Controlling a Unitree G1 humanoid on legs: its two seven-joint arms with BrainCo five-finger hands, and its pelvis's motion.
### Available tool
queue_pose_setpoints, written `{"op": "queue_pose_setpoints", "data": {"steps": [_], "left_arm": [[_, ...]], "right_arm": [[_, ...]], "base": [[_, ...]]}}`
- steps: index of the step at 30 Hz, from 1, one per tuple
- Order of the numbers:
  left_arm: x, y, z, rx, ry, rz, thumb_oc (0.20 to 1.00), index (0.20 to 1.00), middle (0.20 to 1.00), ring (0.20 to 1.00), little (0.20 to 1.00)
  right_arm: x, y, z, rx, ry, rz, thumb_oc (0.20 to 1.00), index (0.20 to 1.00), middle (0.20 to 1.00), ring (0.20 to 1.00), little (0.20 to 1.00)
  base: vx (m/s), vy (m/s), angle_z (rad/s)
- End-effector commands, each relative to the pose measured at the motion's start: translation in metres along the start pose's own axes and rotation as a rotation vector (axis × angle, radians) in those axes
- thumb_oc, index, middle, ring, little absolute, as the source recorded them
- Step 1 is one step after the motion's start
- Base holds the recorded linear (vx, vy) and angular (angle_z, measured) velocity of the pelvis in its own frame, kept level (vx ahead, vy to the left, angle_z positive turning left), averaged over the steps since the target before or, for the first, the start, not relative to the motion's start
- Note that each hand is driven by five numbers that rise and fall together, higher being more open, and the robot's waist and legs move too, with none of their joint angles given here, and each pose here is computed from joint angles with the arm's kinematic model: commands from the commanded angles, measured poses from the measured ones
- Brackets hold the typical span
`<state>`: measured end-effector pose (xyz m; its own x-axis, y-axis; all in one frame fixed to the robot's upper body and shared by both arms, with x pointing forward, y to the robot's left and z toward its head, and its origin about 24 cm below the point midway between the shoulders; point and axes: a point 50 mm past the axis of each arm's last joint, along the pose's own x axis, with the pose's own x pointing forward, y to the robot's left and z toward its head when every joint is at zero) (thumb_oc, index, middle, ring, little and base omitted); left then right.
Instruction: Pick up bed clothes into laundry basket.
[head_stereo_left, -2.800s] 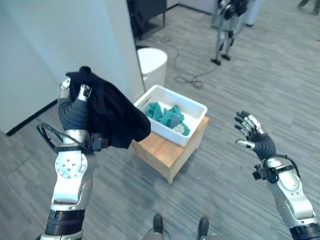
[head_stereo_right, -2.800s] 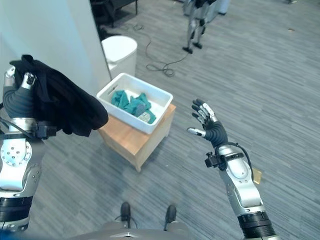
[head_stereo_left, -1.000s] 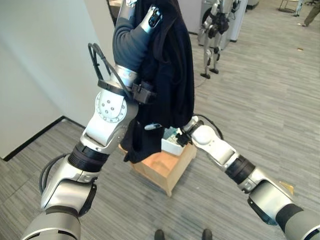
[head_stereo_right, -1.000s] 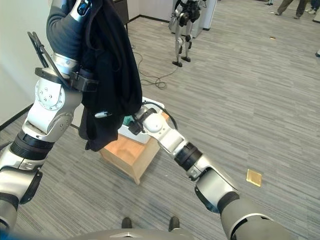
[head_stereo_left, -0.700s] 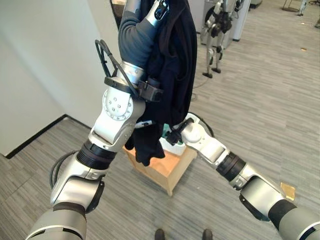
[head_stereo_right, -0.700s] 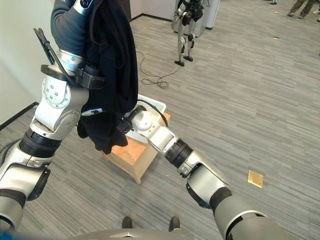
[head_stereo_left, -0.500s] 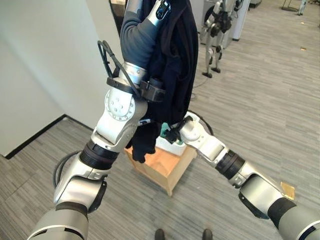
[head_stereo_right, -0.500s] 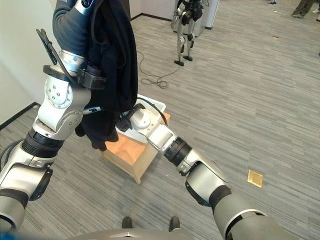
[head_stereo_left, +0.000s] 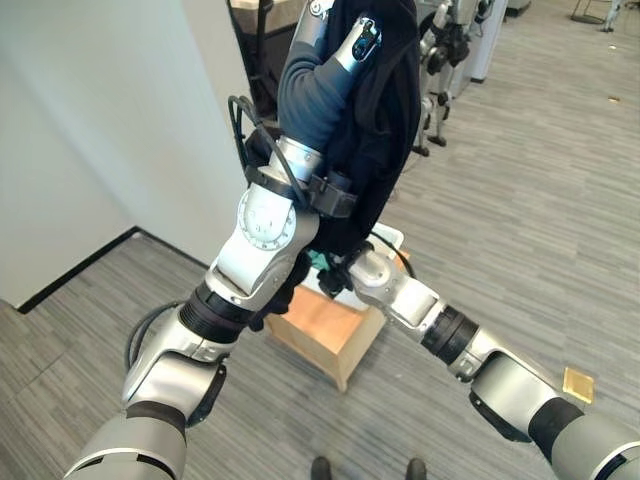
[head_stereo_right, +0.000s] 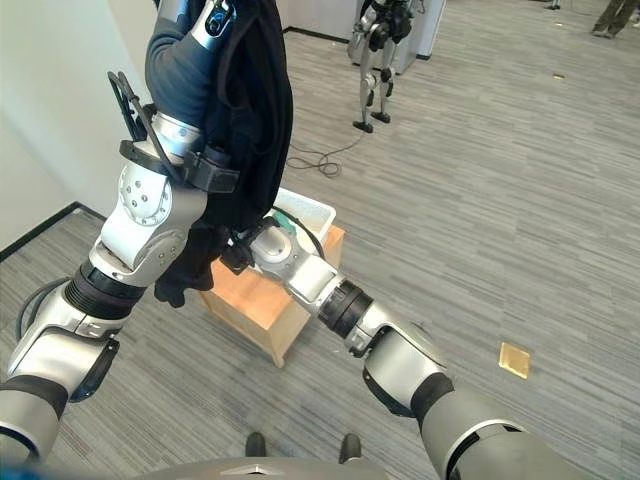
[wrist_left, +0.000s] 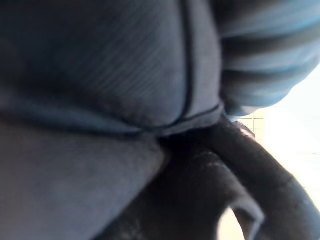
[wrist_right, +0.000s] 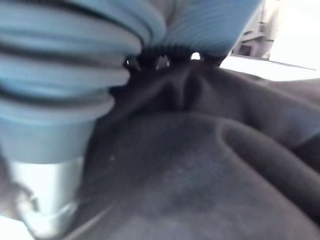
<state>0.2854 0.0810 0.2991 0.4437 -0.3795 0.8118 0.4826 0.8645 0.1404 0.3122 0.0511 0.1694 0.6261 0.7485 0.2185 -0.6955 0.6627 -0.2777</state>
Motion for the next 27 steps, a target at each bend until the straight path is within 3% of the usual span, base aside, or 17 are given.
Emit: {"op": "queue_pose_setpoints", "data": {"steps": [1, 13, 15, 16, 27], "left_arm": [[0.035, -0.023, 0.03, -0.042, -0.159, -0.107, 0.2, 0.2, 0.2, 0.2, 0.2], [0.03, -0.019, 0.023, -0.027, -0.125, -0.088, 0.2, 0.2, 0.2, 0.2, 0.2], [0.03, -0.018, 0.023, -0.015, -0.122, -0.09, 0.567, 0.567, 0.567, 0.567, 0.567], [0.03, -0.017, 0.022, -0.001, -0.119, -0.095, 1.0, 1.0, 1.0, 1.0, 1.0], [0.027, 0.011, 0.032, 0.168, -0.113, -0.087, 1.0, 1.0, 1.0, 1.0, 1.0]], "right_arm": [[0.02, 0.012, 0.05, 0.016, -0.184, 0.06, 0.2, 0.2, 0.2, 0.2, 0.2], [0.017, 0.0, 0.055, 0.009, -0.214, -0.001, 0.2, 0.2, 0.2, 0.2, 0.2], [0.017, -0.002, 0.054, 0.007, -0.209, -0.007, 0.2, 0.2, 0.2, 0.2, 0.2], [0.017, -0.003, 0.053, 0.006, -0.206, -0.014, 0.2, 0.2, 0.2, 0.2, 0.2], [0.015, -0.024, 0.036, -0.046, -0.127, -0.084, 0.2, 0.2, 0.2, 0.2, 0.2]], "base": [[0.0, 0.0, 0.0], [0.0, 0.0, 0.0], [0.0, 0.0, 0.0], [0.0, 0.0, 0.0], [0.0, 0.0, 0.0]]}}
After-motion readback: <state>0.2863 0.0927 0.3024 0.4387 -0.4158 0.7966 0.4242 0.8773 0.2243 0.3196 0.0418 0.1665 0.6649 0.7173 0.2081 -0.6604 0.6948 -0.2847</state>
